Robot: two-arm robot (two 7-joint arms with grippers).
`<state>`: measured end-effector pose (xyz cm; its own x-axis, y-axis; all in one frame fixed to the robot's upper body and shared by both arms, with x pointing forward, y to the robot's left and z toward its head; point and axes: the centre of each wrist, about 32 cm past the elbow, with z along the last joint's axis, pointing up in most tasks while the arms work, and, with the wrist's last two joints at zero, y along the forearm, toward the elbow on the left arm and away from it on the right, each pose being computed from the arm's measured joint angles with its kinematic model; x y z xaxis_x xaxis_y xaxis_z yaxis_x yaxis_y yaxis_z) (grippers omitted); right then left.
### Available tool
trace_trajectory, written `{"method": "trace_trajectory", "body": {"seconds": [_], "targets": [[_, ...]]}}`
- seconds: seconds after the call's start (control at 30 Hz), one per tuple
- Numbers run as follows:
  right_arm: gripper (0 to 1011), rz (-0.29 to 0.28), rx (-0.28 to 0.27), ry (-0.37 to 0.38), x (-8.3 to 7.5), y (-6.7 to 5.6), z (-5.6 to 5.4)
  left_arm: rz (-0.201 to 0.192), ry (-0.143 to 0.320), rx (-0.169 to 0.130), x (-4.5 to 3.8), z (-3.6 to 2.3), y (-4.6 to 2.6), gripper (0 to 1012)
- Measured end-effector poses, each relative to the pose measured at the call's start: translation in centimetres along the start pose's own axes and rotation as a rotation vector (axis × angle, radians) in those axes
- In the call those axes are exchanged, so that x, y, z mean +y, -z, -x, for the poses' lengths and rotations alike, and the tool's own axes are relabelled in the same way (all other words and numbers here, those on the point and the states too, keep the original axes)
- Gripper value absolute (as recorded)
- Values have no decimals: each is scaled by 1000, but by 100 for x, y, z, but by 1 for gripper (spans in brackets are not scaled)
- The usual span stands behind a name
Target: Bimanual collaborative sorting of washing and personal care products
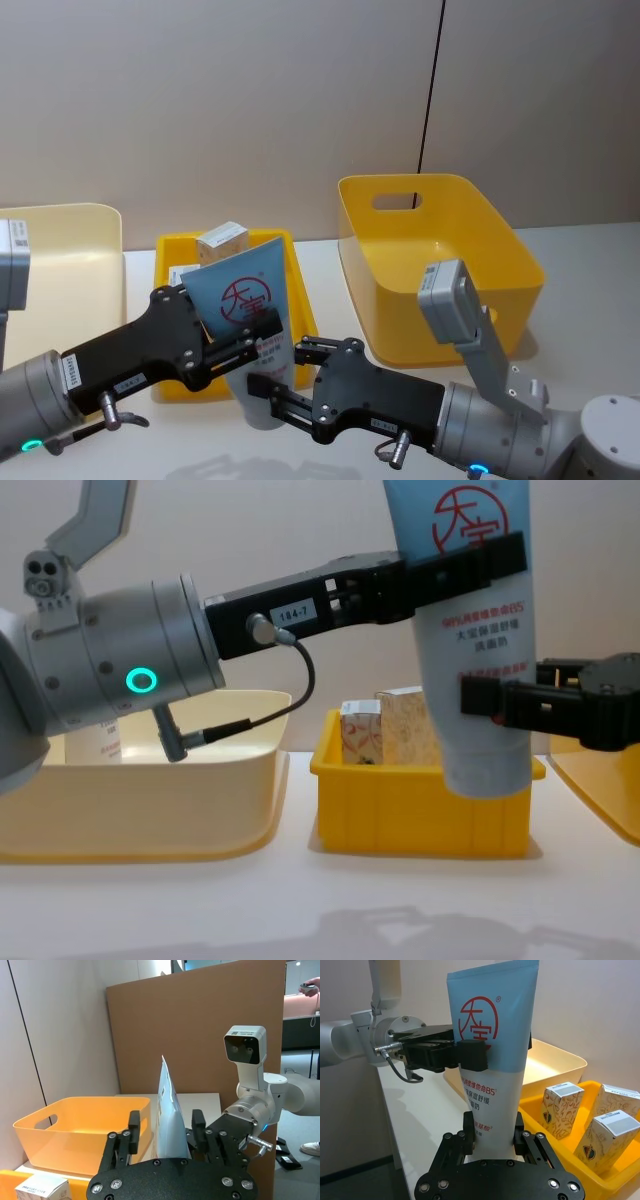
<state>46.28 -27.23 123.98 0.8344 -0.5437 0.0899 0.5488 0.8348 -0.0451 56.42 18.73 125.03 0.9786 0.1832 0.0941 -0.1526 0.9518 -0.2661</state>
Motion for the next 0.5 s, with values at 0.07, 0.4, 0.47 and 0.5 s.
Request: {"method": "trace_trajectory", "body": {"seconds": [0.07, 0.4, 0.47, 0.5], "targets": [[429, 0, 0, 0, -1, 0, -1, 0, 0, 0, 0, 0, 0, 648], [429, 0, -5, 39, -70, -4, -4, 0, 0, 0, 0, 0, 0, 960], [429, 0, -6, 59, -104, -2, -2, 0, 0, 0, 0, 0, 0, 1003], [429, 1, -5, 67, -120, 2, -1, 0, 0, 0, 0, 0, 0, 1003]]}}
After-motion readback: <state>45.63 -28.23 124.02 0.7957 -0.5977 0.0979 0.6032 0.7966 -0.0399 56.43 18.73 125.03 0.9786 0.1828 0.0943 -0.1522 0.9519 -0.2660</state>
